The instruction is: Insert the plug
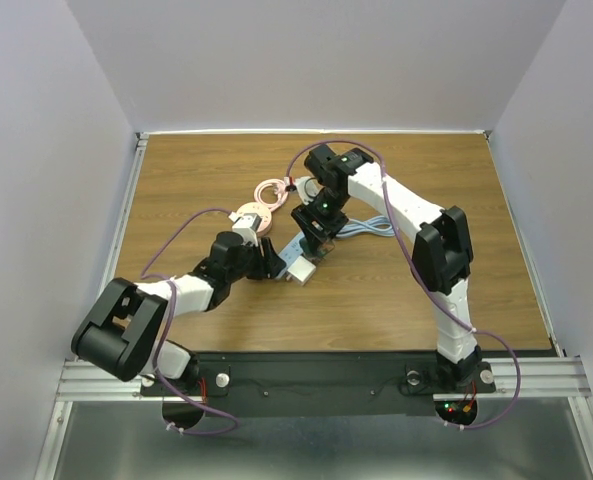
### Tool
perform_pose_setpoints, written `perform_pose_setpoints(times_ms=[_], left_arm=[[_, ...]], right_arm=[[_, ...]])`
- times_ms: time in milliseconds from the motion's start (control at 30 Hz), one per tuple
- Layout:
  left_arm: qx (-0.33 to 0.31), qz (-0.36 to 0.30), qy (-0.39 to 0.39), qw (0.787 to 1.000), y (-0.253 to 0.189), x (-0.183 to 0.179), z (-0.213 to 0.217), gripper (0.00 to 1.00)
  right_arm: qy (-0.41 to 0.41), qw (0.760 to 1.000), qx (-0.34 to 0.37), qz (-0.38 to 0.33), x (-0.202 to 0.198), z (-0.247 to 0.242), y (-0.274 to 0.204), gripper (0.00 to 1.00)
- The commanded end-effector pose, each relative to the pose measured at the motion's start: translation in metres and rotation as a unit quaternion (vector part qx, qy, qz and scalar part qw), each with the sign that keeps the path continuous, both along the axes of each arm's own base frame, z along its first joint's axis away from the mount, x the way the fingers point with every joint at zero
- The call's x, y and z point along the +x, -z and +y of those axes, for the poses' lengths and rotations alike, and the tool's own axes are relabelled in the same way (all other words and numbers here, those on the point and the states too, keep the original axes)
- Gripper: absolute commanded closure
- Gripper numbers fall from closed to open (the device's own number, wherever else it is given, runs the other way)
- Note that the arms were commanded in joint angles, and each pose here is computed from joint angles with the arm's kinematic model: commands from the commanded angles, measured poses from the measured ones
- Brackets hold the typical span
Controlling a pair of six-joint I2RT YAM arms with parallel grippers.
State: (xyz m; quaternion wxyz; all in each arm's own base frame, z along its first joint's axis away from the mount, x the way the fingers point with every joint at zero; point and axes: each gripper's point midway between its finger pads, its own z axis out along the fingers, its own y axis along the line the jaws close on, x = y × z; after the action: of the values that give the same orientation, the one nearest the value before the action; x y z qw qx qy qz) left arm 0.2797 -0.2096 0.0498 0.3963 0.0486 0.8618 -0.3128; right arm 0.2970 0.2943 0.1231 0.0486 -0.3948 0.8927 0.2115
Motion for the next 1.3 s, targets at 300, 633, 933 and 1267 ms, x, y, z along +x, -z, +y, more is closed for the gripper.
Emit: perform_pose_setpoints(times_ms=[300, 633, 933, 1267], left_arm=[[-0.005, 0.001, 0.082, 0.997, -0.002, 0.003, -0.027, 0.50], [-0.004, -0.012, 0.118, 0.993, -0.002, 0.007, -0.040, 0.71], [-0.019, -0.018, 0.183, 0.983, 0.001, -0.006, -0.066, 0.82], [-0.015, -0.016, 0.200, 0.979, 0.005, -0.011, -0.076, 0.85]], right_arm=[[0.007, 0.998, -0.036, -0.051, 0.022, 0.004, -0.003, 0.77], [0.007, 0.997, -0.038, -0.071, 0.031, 0.006, -0.007, 0.78], [-0.018, 0.996, -0.054, -0.062, 0.016, 0.007, 0.001, 0.79], [-0.014, 0.993, -0.099, -0.063, 0.002, -0.012, 0.008, 0.80]])
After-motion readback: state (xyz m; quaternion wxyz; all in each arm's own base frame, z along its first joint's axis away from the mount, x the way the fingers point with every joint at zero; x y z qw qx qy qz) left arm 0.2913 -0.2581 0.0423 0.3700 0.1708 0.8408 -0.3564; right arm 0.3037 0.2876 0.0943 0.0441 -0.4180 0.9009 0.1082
